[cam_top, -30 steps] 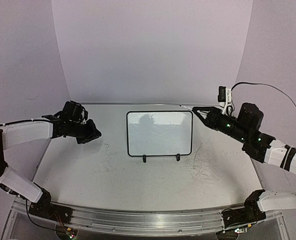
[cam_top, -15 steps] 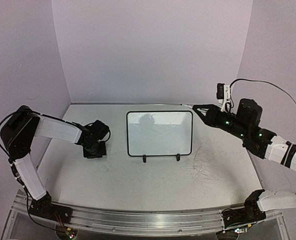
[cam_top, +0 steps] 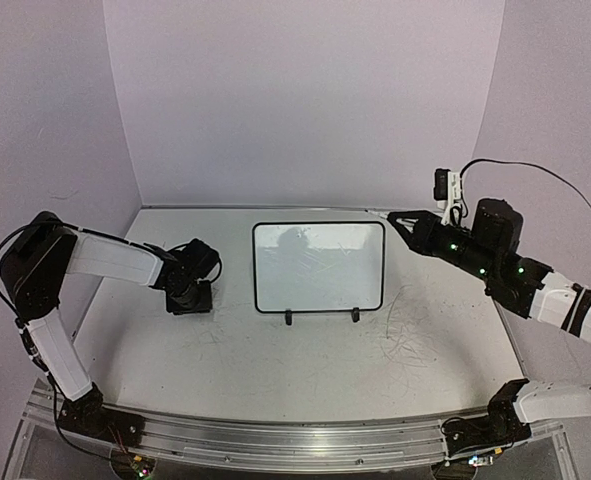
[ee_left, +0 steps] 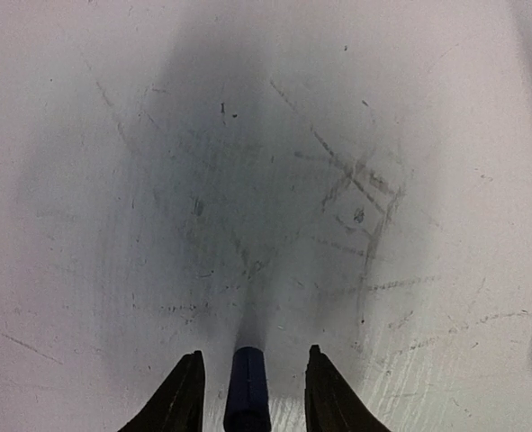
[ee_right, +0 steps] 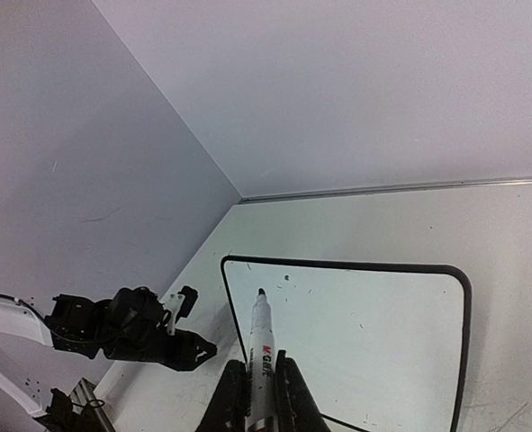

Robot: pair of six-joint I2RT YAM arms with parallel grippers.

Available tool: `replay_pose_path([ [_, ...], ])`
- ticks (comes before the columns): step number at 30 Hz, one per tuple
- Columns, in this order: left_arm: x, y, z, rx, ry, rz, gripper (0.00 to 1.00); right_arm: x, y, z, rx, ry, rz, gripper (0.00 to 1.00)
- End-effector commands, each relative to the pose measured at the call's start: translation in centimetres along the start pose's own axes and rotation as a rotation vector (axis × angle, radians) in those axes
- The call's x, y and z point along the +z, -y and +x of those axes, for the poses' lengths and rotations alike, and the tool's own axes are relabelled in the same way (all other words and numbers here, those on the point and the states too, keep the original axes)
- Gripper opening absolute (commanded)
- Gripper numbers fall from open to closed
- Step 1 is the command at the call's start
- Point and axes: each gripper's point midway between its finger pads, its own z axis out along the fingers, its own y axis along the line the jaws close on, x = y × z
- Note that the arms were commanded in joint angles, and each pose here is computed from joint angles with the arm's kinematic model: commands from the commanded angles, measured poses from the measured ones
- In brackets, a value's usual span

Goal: Write a sentence on the whiteboard
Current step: Place the pen cap at the center of the board, then hold the whiteboard at the center of the board.

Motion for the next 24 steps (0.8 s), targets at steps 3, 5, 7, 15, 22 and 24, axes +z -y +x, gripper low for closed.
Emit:
replay_pose_path([
  [3, -5.5, 1.9, -4.3, -0.016, 0.125, 0.119, 0.49, -1.2, 0.8, -2.4, 0.029, 0.095, 0.063, 0.0],
  [5, -7.0, 1.9, -5.0, -0.02, 0.149, 0.149, 0.55, -1.3, 1.3, -2.3, 0.064, 0.091, 0.064, 0.0],
  [7, -8.6, 2.2, -5.6, -0.008, 0.17, 0.186, 0.62, -1.5, 1.7, -2.5, 0.084, 0.092, 0.065, 0.0],
  [15, -12.8, 3.7, -7.4, 0.098, 0.202, 0.365, 0.87, -2.9, 5.4, -2.5, 0.049, 0.098, 0.29, 0.0],
  [22, -16.6, 4.6, -8.1, 0.056, 0.164, 0.592, 0.98, -4.1, 6.8, -3.0, 0.033, 0.127, 0.391, 0.0],
  [24, -17.6, 5.6, -8.5, 0.095, 0.159, 0.656, 0.97, -3.9, 6.5, -3.2, 0.02, 0.119, 0.38, 0.0],
])
